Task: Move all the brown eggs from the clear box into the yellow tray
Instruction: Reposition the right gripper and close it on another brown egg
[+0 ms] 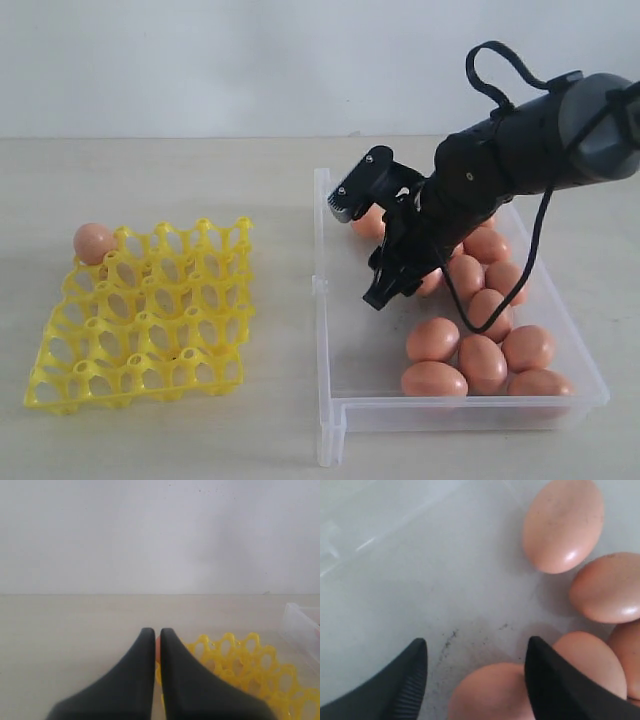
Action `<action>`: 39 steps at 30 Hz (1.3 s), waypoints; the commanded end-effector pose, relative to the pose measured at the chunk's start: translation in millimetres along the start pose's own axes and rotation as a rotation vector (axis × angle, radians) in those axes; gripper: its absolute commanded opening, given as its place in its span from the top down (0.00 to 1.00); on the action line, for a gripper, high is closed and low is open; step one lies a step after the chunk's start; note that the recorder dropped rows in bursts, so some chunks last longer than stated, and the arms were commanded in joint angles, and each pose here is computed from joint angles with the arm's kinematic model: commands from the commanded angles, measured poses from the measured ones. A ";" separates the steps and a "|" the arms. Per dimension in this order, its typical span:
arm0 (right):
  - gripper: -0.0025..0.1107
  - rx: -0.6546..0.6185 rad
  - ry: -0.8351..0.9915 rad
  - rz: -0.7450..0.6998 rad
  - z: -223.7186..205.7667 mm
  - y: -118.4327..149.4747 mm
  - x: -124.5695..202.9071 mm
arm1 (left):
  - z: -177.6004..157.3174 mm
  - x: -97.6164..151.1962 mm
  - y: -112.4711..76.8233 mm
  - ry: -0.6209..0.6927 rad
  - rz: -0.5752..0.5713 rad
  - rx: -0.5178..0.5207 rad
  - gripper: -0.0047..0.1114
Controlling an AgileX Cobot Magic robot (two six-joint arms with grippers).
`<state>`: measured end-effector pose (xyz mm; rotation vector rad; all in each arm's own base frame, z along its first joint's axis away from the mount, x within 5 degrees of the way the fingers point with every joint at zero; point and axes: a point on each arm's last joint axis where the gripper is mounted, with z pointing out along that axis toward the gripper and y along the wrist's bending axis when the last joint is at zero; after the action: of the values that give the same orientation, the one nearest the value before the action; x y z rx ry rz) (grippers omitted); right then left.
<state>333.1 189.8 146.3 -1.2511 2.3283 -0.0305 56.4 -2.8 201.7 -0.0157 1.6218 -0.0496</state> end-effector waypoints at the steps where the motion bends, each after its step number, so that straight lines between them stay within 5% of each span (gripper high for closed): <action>1: 0.58 0.048 -0.095 0.082 -16.6 -6.1 -10.4 | 0.0 -0.2 0.4 -0.013 -0.005 -0.005 0.93; 16: 0.57 0.028 0.135 0.519 -24.7 -7.5 12.6 | 0.0 -0.2 0.4 -0.013 -0.005 -0.005 0.93; 29: 0.57 0.024 0.115 0.618 8.0 -5.1 12.5 | 0.0 -0.2 0.4 -0.013 -0.005 -0.005 0.93; 39: 0.57 0.059 0.068 0.562 3.0 -16.4 -3.2 | 0.0 -0.2 0.4 -0.013 -0.005 -0.005 0.93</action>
<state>345.3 184.6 147.3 -0.5187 2.6607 0.0640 56.4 -2.8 201.7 -0.0157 1.6218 -0.0496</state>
